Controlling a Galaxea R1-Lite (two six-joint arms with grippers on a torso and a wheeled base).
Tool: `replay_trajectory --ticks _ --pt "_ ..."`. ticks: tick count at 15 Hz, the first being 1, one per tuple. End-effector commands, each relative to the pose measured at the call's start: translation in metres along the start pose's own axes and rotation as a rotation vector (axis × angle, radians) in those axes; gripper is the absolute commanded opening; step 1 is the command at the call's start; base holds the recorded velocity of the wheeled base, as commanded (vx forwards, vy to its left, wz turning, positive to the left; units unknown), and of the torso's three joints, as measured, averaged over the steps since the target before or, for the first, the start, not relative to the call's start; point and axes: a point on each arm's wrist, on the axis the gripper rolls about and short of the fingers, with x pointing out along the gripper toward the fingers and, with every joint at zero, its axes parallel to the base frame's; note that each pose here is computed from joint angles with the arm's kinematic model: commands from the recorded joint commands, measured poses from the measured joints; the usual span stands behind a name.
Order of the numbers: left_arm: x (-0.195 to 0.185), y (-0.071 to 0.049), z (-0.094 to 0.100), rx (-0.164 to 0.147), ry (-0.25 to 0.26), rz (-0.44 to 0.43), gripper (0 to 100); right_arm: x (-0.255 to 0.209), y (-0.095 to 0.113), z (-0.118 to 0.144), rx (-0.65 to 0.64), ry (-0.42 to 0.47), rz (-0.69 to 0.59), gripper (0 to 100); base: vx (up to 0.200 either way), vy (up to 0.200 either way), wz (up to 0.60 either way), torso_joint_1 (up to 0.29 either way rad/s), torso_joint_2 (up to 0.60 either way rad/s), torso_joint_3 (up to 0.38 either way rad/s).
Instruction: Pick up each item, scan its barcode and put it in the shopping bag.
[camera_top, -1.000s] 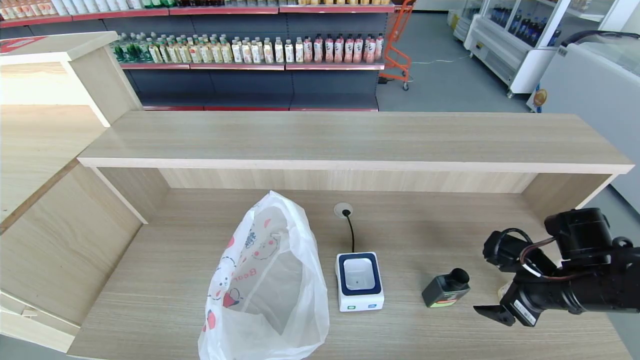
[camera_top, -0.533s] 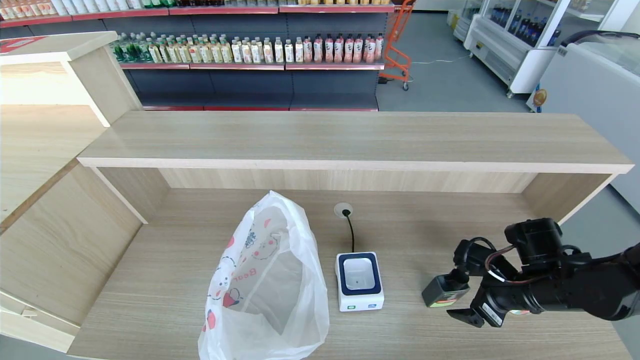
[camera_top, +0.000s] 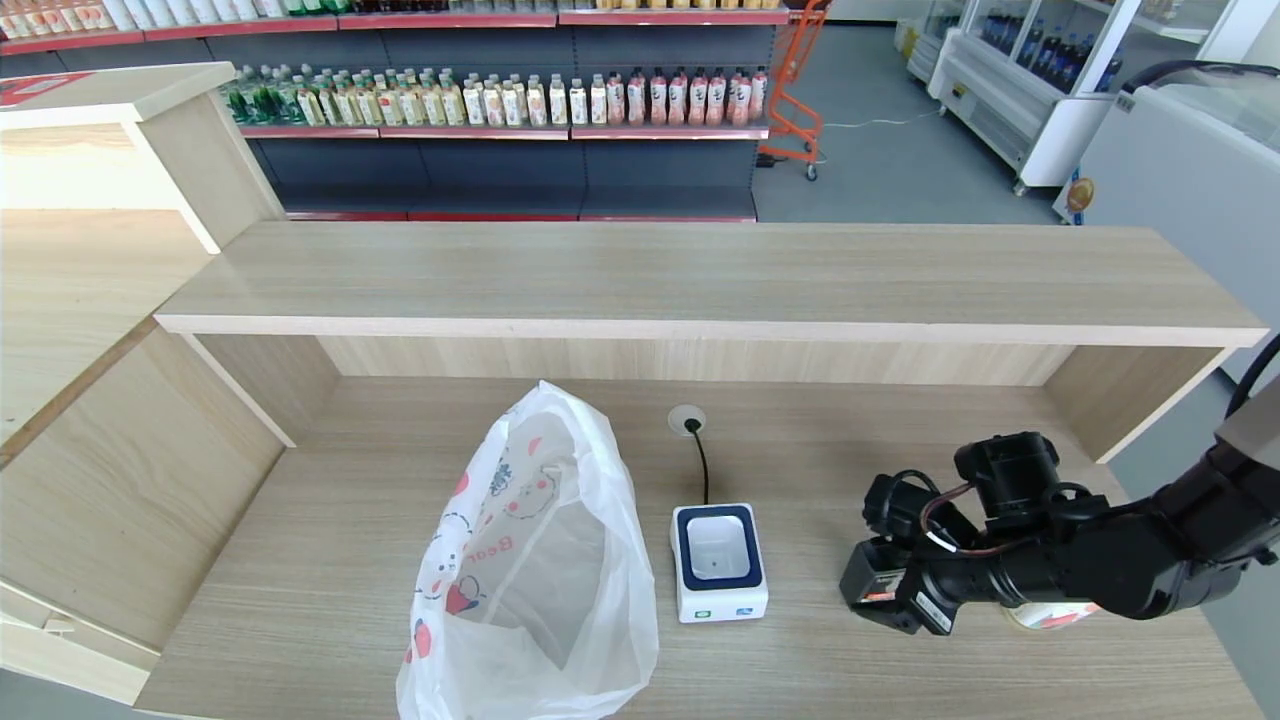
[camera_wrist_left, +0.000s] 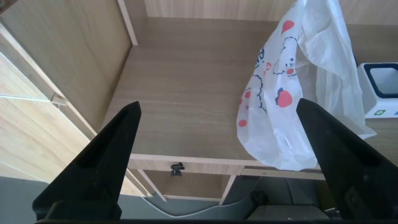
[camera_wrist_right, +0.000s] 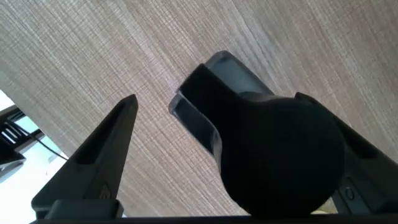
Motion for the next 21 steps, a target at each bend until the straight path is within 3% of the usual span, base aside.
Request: replay_trajectory --ticks 1,8,11,13,14,17,19,20,21 --pt "0.000 0.000 0.000 0.000 0.000 0.001 100 0.007 -0.001 -0.001 -0.002 -0.003 0.005 0 0.000 0.000 0.00 0.000 0.00 0.000" --pt "0.000 0.000 0.000 0.000 0.000 0.001 100 -0.007 -0.003 0.008 -0.007 -0.065 -0.012 0 0.000 0.000 0.00 0.000 0.00 0.000" --pt "0.000 0.000 0.000 0.000 0.000 0.001 100 -0.055 -0.019 0.027 0.107 -0.265 -0.145 0 0.000 0.000 0.00 0.000 0.00 0.000" --pt "0.000 0.000 0.000 0.000 0.000 0.001 100 -0.094 -0.019 0.025 0.166 -0.342 -0.242 0 0.000 0.000 0.00 0.000 0.00 0.000" --pt "0.000 0.000 0.000 0.000 0.000 0.001 100 -0.118 -0.009 0.016 0.114 -0.370 -0.304 0 0.000 0.000 0.00 0.000 0.00 0.000" --pt "0.000 0.000 0.000 0.000 0.000 0.001 100 -0.144 0.024 -0.001 -0.216 -0.430 -0.424 0 0.000 0.000 0.00 0.000 0.00 0.000" --pt "0.000 0.000 0.000 0.000 0.000 0.001 100 -0.146 0.027 0.002 -0.509 -0.526 -0.362 0 0.000 0.000 0.00 0.000 0.00 0.000" --pt "0.000 0.000 0.000 0.000 0.000 0.001 100 -0.145 0.029 0.002 -0.744 -0.558 -0.358 0 0.000 0.000 0.00 0.000 0.00 0.000" --pt "0.000 0.000 0.000 0.000 0.000 0.001 100 -0.145 0.030 0.002 -0.821 -0.566 -0.363 0 0.000 0.000 0.00 0.000 0.00 0.000"
